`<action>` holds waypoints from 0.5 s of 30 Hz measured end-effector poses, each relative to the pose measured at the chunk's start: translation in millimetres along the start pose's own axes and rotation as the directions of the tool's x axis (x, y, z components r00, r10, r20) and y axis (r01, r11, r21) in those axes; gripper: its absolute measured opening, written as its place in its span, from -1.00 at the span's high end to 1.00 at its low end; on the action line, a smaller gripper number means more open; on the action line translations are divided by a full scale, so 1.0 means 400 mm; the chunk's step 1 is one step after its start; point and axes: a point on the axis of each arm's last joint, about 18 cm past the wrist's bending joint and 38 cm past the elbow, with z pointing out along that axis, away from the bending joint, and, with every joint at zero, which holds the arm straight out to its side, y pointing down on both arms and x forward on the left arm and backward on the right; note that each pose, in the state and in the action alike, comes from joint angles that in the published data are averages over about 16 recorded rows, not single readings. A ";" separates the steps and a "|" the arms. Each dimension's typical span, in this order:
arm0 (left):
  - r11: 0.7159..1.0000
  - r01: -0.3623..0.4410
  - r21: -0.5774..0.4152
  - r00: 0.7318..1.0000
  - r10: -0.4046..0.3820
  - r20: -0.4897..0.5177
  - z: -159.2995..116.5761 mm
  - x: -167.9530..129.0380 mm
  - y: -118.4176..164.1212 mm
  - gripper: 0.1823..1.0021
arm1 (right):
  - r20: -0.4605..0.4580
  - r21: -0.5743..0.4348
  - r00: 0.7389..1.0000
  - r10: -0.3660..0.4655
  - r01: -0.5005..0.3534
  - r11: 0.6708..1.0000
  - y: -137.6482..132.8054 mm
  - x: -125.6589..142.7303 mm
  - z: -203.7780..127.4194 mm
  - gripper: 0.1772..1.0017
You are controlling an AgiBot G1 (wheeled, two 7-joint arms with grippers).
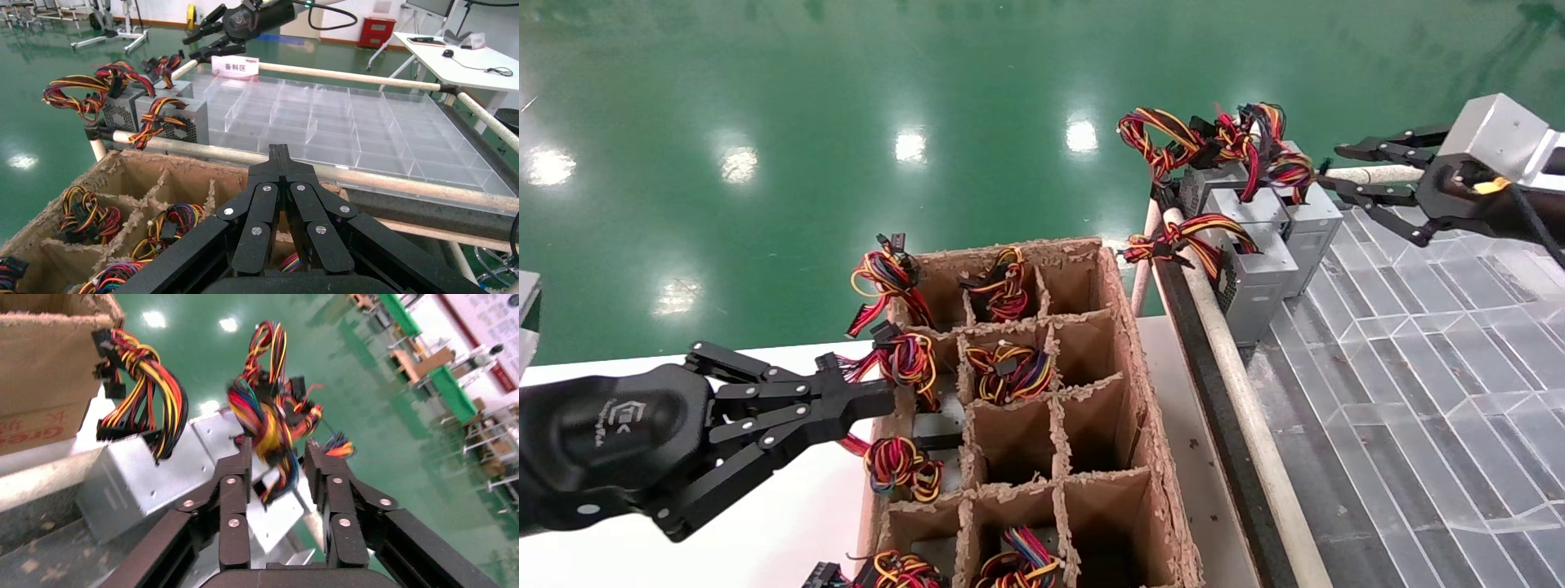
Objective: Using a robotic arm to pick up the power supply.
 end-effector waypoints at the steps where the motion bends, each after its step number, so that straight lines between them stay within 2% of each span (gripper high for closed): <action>1: 1.000 0.000 0.000 1.000 0.000 0.000 0.000 0.000 0.000 0.98 | 0.005 -0.001 1.000 0.002 -0.002 1.000 0.000 0.000 -0.003 0.58; 6: 1.000 0.000 0.000 1.000 0.000 0.000 0.000 0.000 0.000 0.98 | 0.033 -0.012 0.999 0.004 -0.004 1.000 -0.002 -0.001 -0.019 0.41; 15: 1.000 0.000 0.000 1.000 0.000 0.000 0.000 0.000 0.000 0.98 | 0.093 0.002 0.995 -0.025 0.025 1.000 -0.017 -0.011 -0.039 -0.07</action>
